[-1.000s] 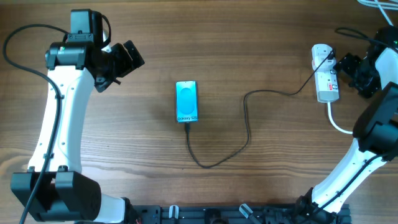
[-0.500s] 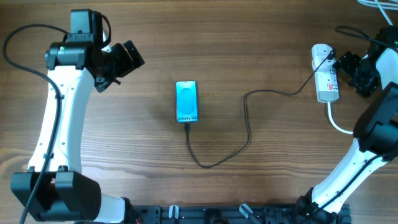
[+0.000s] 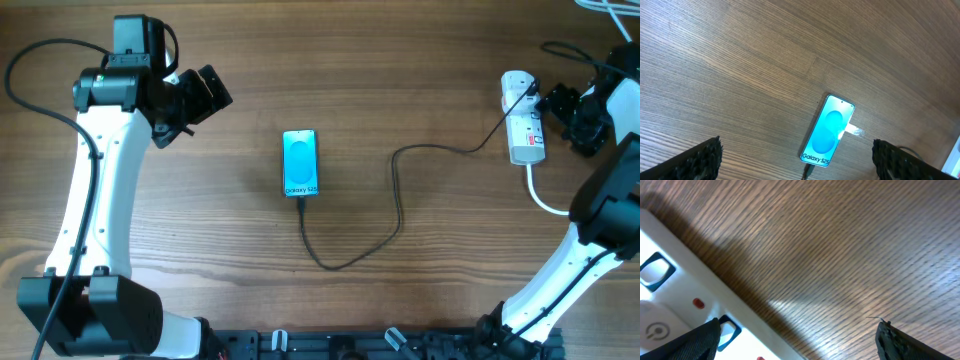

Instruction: Plug charger to phone and switch on socket

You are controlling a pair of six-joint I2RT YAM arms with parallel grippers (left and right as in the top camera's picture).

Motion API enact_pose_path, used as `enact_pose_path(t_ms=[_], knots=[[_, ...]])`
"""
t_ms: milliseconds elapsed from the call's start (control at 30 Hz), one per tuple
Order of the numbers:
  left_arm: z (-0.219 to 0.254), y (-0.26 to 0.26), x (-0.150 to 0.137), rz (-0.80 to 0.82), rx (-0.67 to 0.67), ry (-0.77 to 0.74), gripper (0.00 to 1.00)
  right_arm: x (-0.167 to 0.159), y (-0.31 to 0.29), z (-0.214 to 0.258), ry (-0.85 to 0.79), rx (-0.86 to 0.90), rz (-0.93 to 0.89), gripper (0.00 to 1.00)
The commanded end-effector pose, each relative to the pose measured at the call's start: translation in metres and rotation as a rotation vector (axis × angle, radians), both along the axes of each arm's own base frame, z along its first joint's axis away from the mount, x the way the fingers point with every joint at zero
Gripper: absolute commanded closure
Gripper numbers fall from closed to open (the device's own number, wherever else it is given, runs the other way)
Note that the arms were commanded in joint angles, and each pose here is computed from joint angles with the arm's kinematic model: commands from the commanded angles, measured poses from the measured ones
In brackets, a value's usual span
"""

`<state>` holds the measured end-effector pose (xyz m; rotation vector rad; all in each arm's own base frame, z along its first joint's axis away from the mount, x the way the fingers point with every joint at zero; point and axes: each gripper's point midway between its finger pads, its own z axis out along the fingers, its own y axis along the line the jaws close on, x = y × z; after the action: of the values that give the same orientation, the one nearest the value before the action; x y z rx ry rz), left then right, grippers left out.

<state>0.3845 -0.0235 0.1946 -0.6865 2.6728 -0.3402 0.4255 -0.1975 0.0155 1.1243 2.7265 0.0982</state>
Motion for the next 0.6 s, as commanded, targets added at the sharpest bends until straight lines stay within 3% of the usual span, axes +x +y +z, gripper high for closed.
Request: enact_pose_path(t_ms=[0,267,567], knots=[[-0.003,0.004,0.0,0.021,0.007,0.009,0.0,-0.002,0.035,-0.014,0.014,0.108,0.107,0.0],[-0.003,0.003,0.0,0.021,0.006,0.009,0.0,-0.007,0.04,-0.014,0.04,0.123,0.096,0.0],[-0.003,0.004,0.0,0.021,0.007,0.009,0.0,-0.032,0.023,0.02,0.058,0.156,-0.092,0.0]])
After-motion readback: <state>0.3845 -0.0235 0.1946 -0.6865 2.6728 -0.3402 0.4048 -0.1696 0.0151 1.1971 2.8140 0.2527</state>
